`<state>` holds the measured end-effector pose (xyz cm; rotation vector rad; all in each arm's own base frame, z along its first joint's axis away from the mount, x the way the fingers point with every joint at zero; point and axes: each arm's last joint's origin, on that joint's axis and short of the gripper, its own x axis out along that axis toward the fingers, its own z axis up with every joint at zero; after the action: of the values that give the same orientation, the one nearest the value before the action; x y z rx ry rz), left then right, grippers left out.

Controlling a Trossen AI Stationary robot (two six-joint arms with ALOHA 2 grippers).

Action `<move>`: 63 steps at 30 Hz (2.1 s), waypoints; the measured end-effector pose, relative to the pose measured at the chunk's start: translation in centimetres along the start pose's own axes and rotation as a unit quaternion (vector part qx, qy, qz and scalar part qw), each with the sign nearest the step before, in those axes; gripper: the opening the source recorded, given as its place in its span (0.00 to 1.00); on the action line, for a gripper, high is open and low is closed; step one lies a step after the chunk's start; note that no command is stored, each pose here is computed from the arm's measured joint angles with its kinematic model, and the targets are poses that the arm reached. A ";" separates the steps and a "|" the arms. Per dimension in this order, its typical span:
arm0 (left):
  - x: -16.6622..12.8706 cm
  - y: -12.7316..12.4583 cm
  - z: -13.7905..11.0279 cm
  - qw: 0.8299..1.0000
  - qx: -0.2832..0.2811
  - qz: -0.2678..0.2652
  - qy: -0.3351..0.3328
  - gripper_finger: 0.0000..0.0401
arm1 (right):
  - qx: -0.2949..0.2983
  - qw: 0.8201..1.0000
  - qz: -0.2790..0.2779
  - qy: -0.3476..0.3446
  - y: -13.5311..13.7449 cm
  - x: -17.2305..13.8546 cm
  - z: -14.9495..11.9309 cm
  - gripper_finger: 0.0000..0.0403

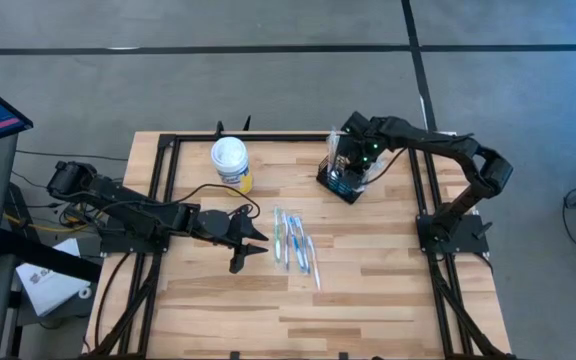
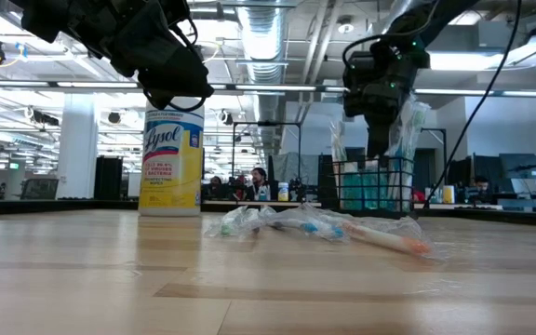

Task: Pick & Place toothbrushing station
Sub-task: Put the blue mouthwash into the black wire organizer, then put the green toothbrush into the black wire organizer

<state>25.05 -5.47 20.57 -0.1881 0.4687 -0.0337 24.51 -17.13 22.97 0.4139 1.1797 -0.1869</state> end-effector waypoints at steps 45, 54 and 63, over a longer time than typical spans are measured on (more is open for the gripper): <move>0.0 0.0 0.0 1.000 0.001 0.000 0.000 0.36 | -0.015 0.998 0.018 -0.055 5.6 -4.8 -0.4 0.29; 0.2 0.0 -0.1 1.000 0.000 0.001 0.002 0.36 | -0.042 0.995 0.059 -0.072 10.9 -6.1 -1.4 0.29; 2.3 0.9 -2.1 0.992 -0.073 0.097 0.028 0.36 | -0.088 0.994 0.059 -0.042 16.0 -5.1 -2.9 0.29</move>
<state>26.17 -5.13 17.57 -0.2859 0.5449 0.1866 25.78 -1.77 30.22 0.3168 1.0766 0.0023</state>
